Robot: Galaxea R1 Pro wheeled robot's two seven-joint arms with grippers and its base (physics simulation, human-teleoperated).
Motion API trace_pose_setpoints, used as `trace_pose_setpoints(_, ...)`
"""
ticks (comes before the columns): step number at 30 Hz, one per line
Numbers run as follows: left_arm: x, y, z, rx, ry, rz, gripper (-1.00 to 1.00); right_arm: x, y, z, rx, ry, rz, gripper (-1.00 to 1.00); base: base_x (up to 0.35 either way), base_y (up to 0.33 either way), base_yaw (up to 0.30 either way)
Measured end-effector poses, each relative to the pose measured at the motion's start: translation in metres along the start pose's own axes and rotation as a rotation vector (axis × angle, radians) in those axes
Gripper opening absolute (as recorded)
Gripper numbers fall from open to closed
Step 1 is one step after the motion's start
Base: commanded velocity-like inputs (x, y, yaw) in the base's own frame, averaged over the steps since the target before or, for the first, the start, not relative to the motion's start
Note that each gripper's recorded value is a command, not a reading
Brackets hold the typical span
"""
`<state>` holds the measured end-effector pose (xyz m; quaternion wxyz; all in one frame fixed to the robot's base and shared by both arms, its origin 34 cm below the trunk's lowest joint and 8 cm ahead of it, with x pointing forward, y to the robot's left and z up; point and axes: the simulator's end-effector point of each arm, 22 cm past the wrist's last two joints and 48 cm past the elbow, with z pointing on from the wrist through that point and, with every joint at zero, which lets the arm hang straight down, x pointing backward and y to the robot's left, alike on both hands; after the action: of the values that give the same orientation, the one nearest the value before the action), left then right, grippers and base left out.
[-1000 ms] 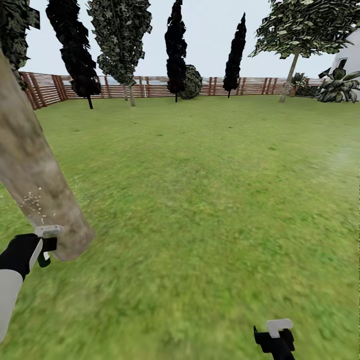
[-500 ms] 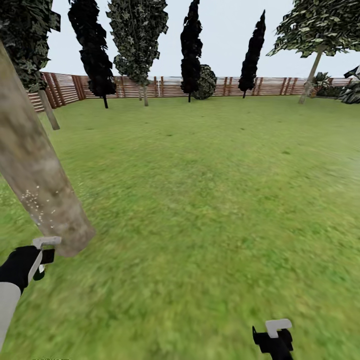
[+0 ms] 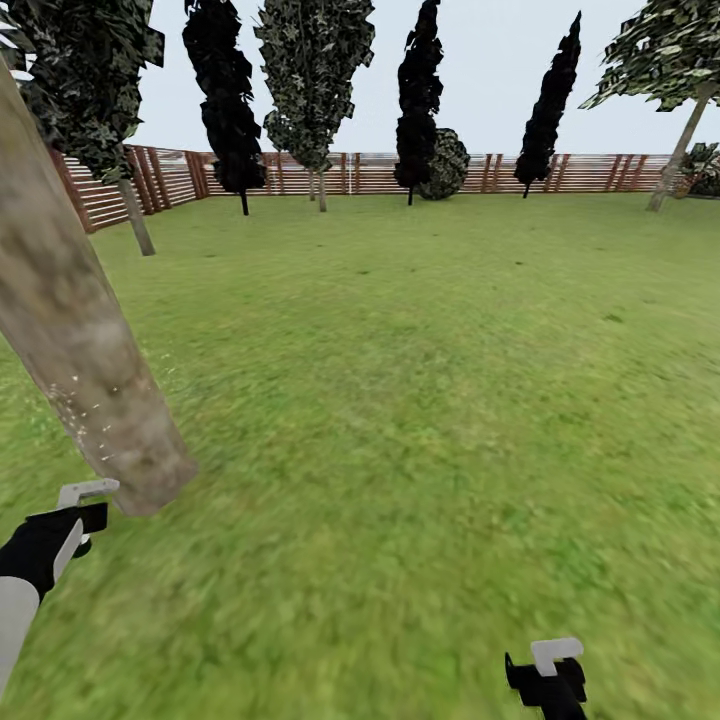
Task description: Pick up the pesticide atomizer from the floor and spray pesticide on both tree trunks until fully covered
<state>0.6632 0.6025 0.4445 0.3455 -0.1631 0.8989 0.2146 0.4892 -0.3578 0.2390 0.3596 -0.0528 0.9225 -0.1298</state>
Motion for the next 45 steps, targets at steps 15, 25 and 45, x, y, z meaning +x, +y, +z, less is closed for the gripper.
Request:
trace_pose_setpoints(15,0.0023,0.0003,0.0004,0.000,0.006,-0.001,-1.00,-0.0004,0.0012,-0.0001,-0.001,-0.001,0.001,1.00,0.238,-0.188,0.186)
trace_pose_setpoints(25,0.0048,0.0065,0.0012,-0.003,0.010,-0.054,-1.00,0.0000,0.0013,0.0000,-0.002,0.000,0.000,1.00,0.108,-0.250,0.196)
trace_pose_setpoints(45,0.0060,0.0060,0.0011,-0.003,0.013,-0.051,-1.00,-0.0005,0.0037,-0.0003,-0.005,0.000,0.002,1.00,0.169,-0.241,0.128)
